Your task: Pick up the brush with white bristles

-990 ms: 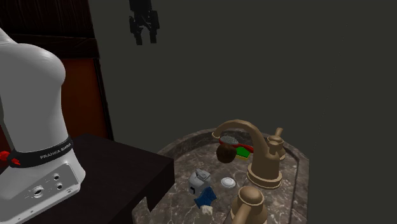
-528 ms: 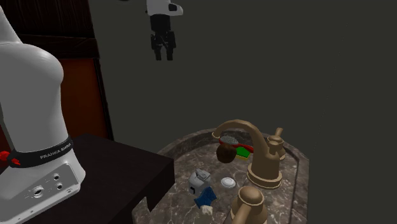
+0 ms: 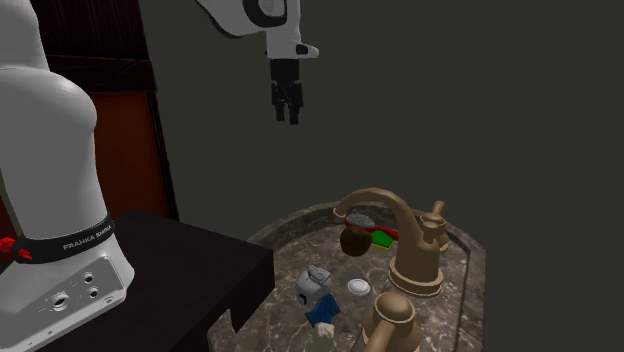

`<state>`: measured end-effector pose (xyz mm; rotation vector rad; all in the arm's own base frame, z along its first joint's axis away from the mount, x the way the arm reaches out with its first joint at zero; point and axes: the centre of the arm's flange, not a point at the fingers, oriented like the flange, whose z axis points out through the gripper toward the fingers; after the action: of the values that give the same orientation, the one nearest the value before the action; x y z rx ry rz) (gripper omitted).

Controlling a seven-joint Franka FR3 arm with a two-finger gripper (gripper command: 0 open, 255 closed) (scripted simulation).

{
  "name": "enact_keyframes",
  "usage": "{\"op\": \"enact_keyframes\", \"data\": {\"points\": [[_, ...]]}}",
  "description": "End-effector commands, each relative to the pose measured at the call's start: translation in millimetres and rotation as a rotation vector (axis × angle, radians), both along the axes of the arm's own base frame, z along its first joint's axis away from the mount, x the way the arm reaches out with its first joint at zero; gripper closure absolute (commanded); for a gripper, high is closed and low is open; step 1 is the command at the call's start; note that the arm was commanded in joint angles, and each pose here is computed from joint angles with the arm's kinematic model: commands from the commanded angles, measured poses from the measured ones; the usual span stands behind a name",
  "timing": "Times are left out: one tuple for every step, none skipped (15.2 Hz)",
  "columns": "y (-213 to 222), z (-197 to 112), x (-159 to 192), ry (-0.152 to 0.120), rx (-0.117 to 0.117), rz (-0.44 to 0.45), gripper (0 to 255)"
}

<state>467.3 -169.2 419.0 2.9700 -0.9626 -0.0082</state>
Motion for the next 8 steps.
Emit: {"op": "enact_keyframes", "data": {"points": [[-16.3,-17.5,12.2,0.001,0.004,-0.051,0],[-24.4,-26.8,17.7,0.002,0.006,-0.076,0],[-32.6,-36.1,23.1,0.003,0.009,-0.101,0],[-40.9,-45.5,28.2,0.003,0.011,-0.125,0],[-49.3,-54.8,33.1,0.004,0.013,-0.15,0],[-57.8,-64.2,37.8,0.005,0.016,-0.175,0],[-66.4,-73.7,42.2,0.006,0.018,-0.2,0],[-75.1,-83.1,46.5,0.007,0.021,-0.224,0]]}}
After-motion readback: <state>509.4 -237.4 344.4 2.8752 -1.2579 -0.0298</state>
